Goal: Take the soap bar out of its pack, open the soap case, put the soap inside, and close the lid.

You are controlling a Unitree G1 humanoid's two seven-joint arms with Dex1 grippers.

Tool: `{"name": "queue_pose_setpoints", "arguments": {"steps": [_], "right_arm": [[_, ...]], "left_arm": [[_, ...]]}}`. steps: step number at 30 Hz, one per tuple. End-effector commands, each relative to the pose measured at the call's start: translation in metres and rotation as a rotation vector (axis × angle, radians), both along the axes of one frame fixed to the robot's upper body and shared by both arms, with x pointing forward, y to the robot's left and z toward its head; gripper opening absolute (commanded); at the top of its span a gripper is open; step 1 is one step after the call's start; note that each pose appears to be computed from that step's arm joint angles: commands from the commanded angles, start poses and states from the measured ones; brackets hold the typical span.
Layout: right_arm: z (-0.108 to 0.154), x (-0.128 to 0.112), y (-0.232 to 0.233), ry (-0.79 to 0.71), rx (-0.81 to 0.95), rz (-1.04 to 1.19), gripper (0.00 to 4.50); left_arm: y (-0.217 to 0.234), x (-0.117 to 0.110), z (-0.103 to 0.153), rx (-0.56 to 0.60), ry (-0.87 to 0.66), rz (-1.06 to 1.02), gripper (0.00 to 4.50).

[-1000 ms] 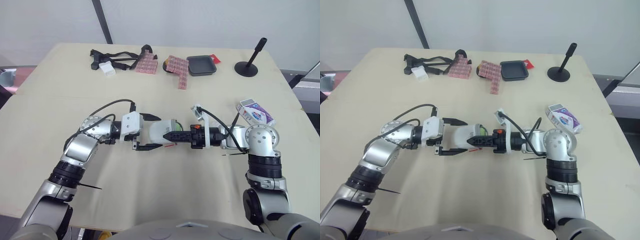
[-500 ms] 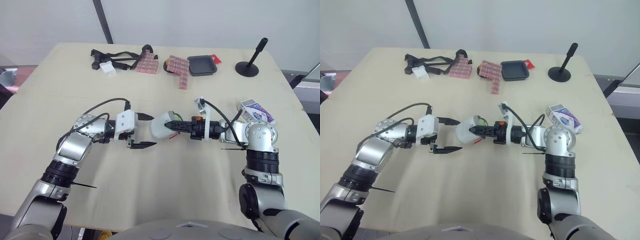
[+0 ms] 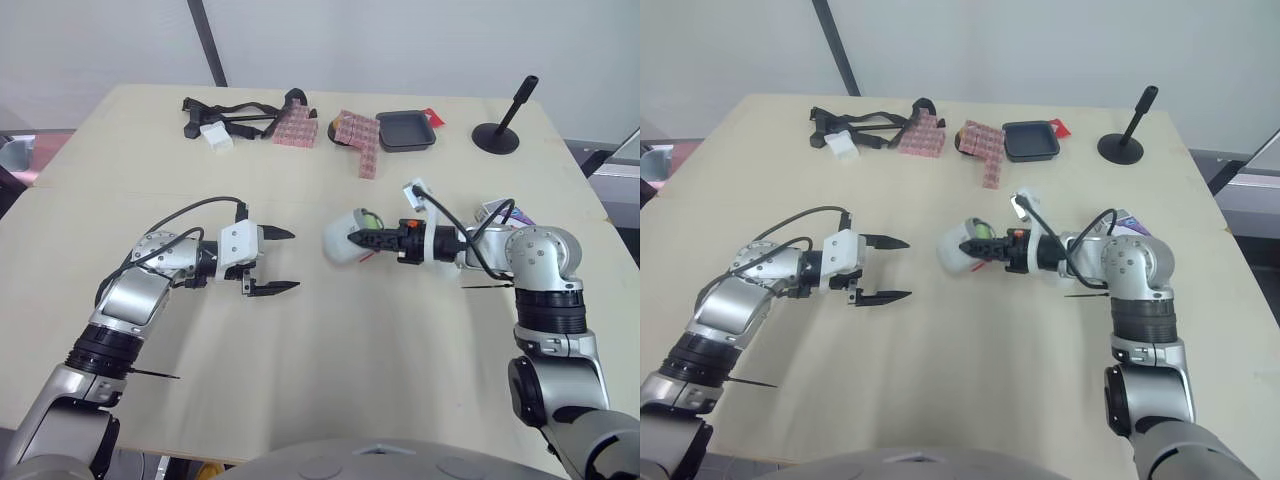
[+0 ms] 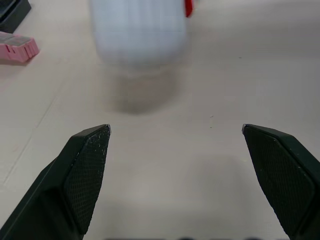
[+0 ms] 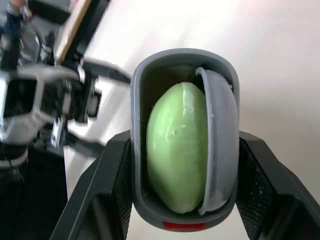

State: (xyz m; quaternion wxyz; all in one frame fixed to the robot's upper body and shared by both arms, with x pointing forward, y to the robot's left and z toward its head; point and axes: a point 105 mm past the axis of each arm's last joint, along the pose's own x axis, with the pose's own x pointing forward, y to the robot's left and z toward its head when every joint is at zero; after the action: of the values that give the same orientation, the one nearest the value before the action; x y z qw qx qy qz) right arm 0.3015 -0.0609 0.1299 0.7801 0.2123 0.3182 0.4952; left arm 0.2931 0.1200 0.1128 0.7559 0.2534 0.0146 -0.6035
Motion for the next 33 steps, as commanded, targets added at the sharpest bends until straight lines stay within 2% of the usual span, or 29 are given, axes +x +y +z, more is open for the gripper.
{"name": "queue_pose_setpoints", "arguments": {"steps": [1, 3, 7, 9, 12, 16, 20, 26, 33], "right_arm": [[0.024, -0.007, 0.000, -0.206, -0.072, 0.082, 2.63], [0.028, -0.009, -0.002, -0.331, -0.194, 0.136, 2.63], [0.043, -0.015, 0.000, -0.483, -0.301, 0.244, 2.63], [0.053, -0.017, 0.004, -0.633, -0.397, 0.310, 2.63], [0.057, -0.024, 0.007, -0.760, -0.517, 0.436, 2.63], [0.063, -0.021, 0.017, -0.927, -0.635, 0.506, 2.63], [0.060, -0.015, 0.020, -0.988, -0.702, 0.544, 2.63], [0.056, -0.004, 0.022, -0.997, -0.763, 0.554, 2.63], [0.057, -0.004, 0.026, -0.993, -0.766, 0.571, 2.63]], "left_arm": [[0.009, 0.009, 0.020, -0.048, -0.020, 0.052, 4.49], [0.011, 0.012, 0.026, -0.083, 0.020, 0.075, 4.49], [0.007, 0.011, 0.035, -0.156, 0.102, 0.070, 4.49], [0.001, 0.009, 0.043, -0.203, 0.138, 0.040, 4.49], [-0.009, 0.008, 0.050, -0.229, 0.141, 0.017, 4.49], [-0.026, 0.010, 0.056, -0.254, 0.089, -0.023, 4.49], [-0.036, 0.012, 0.059, -0.267, 0.074, -0.046, 4.49], [-0.052, 0.010, 0.061, -0.264, 0.052, -0.103, 4.49], [-0.060, 0.010, 0.058, -0.243, 0.029, -0.134, 4.49]]}}
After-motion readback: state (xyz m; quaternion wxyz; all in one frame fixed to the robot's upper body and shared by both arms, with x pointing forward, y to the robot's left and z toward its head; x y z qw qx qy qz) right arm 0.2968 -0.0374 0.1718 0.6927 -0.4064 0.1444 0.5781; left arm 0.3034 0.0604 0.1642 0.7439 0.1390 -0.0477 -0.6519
